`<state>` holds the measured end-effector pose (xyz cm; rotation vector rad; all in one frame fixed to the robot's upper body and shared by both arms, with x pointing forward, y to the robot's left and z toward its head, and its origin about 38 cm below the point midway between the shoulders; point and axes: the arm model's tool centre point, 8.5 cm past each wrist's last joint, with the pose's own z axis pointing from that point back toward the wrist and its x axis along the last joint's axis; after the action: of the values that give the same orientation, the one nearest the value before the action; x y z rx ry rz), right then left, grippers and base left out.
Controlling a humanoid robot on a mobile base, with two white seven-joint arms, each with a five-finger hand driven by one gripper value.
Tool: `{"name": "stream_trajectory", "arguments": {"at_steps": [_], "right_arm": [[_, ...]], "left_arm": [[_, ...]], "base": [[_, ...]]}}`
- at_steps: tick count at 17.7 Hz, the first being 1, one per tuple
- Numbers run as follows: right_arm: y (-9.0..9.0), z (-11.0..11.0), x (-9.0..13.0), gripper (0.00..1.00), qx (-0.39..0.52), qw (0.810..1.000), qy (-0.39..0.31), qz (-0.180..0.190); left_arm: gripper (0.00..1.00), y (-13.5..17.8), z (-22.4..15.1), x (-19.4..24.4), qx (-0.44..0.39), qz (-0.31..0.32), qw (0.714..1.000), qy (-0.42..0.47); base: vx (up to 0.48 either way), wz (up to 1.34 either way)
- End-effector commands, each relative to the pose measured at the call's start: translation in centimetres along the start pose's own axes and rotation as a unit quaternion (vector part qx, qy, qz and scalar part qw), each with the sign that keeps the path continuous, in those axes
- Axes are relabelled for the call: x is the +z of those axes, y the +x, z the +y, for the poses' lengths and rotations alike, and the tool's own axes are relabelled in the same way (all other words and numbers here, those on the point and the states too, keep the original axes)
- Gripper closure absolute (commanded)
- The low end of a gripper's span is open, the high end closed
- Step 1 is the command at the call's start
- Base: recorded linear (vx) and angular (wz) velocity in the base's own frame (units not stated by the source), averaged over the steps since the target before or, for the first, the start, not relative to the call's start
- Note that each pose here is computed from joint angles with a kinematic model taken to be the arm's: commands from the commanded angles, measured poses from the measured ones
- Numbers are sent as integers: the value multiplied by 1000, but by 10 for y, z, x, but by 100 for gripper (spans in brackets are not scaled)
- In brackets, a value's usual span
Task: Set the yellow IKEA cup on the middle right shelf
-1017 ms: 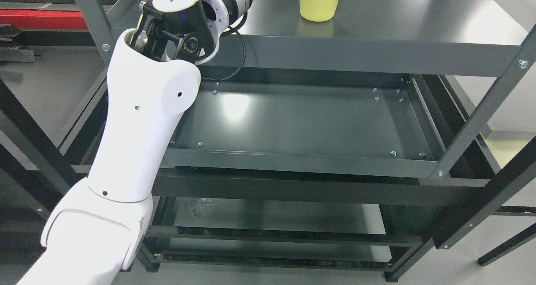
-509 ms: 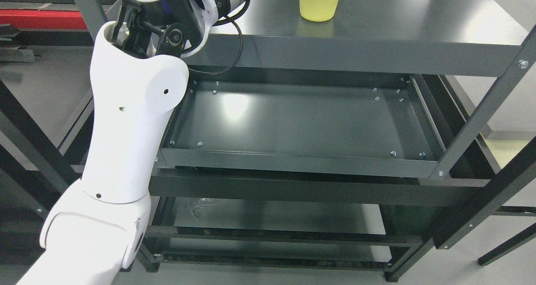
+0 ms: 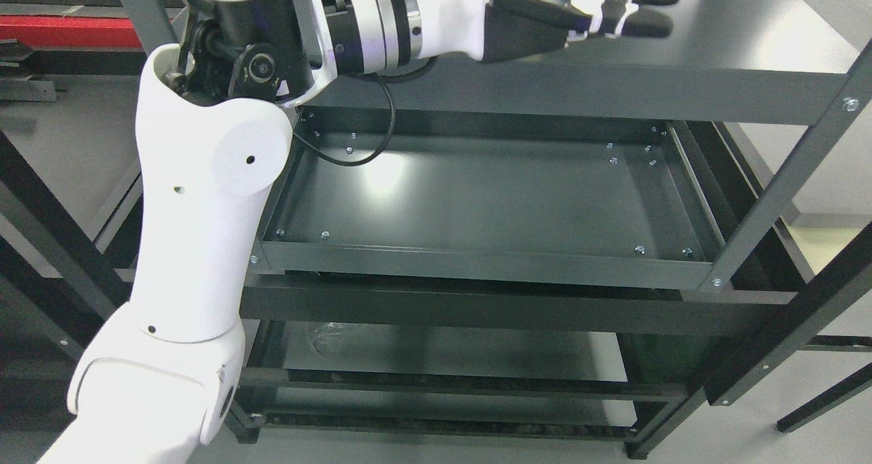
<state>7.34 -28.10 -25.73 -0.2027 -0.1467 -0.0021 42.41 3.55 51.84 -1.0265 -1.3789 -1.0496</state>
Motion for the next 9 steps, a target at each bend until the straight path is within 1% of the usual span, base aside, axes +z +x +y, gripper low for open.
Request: {"name": "stream_trajectory", "arguments": {"at_steps": [1,3,5,7,9], "right_arm": [[-9,-10,-1,1,-2,1000,-7,7],[-9,-10,-1,1,-2,1000,-7,7],[-9,-10,-1,1,-2,1000,-7,7],[-9,-10,-1,1,-2,1000,-7,7],[-9,-10,-1,1,-2,1000,-7,7]], "left_arm": [[1,-48,-18,-7,33,50,996,-63],[1,-76,-21,-15,53,75,993,-71],[1,-118,-25,-23,83,106,988,-75],[1,-158,-25,-26,97,136,985,-54],[1,-196,-21,-28,85,139,986,-20]], "base": [[0,0],[0,0],[0,0],[0,0],[0,0]]}}
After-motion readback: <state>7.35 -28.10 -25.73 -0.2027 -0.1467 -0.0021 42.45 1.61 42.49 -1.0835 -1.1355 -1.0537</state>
